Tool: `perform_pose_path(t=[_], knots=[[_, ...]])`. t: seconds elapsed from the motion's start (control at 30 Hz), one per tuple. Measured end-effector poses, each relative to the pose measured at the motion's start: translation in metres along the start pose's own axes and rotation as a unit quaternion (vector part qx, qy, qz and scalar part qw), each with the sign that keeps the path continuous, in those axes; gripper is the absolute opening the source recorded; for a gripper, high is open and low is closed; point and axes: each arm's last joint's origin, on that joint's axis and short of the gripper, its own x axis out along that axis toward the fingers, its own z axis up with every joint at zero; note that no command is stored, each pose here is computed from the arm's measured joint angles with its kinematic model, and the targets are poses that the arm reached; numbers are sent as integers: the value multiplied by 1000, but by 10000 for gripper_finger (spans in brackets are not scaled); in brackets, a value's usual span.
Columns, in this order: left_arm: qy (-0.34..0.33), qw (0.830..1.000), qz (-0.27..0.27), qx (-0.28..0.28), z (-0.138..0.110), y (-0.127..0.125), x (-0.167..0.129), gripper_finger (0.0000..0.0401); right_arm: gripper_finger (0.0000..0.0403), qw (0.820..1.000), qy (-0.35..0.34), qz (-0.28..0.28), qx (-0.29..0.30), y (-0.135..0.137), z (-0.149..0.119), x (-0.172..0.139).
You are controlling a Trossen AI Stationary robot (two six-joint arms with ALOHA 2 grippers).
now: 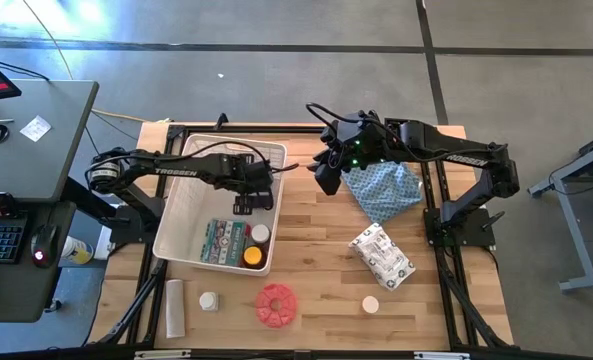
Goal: Pick & place medical supplies in basket/bin
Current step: Put the white mailer bag into the white bin
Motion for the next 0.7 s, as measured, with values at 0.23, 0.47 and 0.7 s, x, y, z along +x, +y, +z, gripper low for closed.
perform_pose_path(t=[0.23,0.47,0.7], knots=[[58,997,16,-48,-7,3,-9,337,142,998,61,-9,29,-4,-11,-1],[93,990,-5,-106,-4,12,-38,292,142,996,77,-21,28,-6,-14,-1],[75,978,-63,-185,-8,16,-74,240,142,996,73,-24,42,-6,-13,-1]])
